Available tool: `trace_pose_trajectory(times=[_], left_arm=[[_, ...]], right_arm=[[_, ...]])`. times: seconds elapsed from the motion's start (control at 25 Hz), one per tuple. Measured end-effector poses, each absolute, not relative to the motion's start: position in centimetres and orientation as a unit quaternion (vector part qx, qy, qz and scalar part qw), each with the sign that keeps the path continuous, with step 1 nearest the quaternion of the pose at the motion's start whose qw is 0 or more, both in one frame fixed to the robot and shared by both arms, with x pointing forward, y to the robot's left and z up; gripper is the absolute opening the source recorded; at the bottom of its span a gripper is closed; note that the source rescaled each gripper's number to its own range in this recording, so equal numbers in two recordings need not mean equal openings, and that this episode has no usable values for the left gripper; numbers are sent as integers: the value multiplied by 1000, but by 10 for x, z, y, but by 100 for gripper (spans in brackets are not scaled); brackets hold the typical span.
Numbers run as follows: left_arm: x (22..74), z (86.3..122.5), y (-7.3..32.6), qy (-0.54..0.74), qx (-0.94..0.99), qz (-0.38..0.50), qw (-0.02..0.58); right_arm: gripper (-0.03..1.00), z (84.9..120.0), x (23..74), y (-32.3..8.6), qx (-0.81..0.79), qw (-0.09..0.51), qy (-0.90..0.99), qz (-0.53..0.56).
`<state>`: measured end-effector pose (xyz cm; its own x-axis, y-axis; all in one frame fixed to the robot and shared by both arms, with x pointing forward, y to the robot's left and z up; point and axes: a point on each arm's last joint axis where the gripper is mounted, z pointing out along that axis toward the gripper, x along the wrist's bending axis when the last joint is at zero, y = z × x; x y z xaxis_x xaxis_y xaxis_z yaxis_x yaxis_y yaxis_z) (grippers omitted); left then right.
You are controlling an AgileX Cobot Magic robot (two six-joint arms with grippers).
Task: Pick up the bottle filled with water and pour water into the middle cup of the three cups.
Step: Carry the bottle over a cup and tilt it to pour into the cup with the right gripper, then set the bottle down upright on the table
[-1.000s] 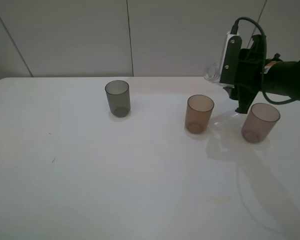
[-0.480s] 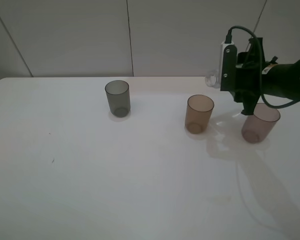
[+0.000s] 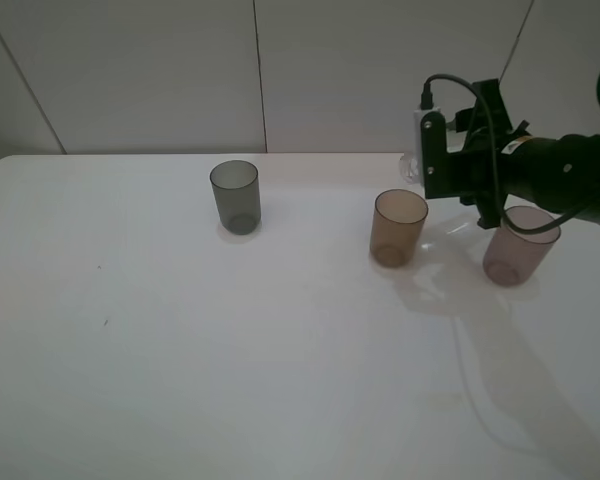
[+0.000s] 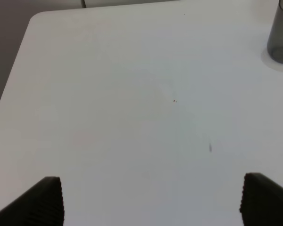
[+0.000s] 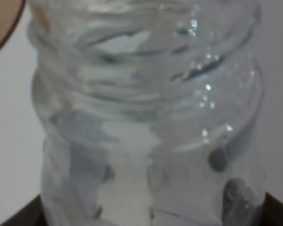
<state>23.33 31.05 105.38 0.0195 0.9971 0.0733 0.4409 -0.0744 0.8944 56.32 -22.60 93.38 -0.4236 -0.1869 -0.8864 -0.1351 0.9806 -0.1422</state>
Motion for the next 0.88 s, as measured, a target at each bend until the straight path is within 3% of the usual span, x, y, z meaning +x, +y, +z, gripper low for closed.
trace_pose_trajectory(times=[0.88], left_arm=[[233, 1054, 310, 580, 619, 392, 355]], right_arm=[[3, 938, 564, -222, -152, 547, 821, -70]])
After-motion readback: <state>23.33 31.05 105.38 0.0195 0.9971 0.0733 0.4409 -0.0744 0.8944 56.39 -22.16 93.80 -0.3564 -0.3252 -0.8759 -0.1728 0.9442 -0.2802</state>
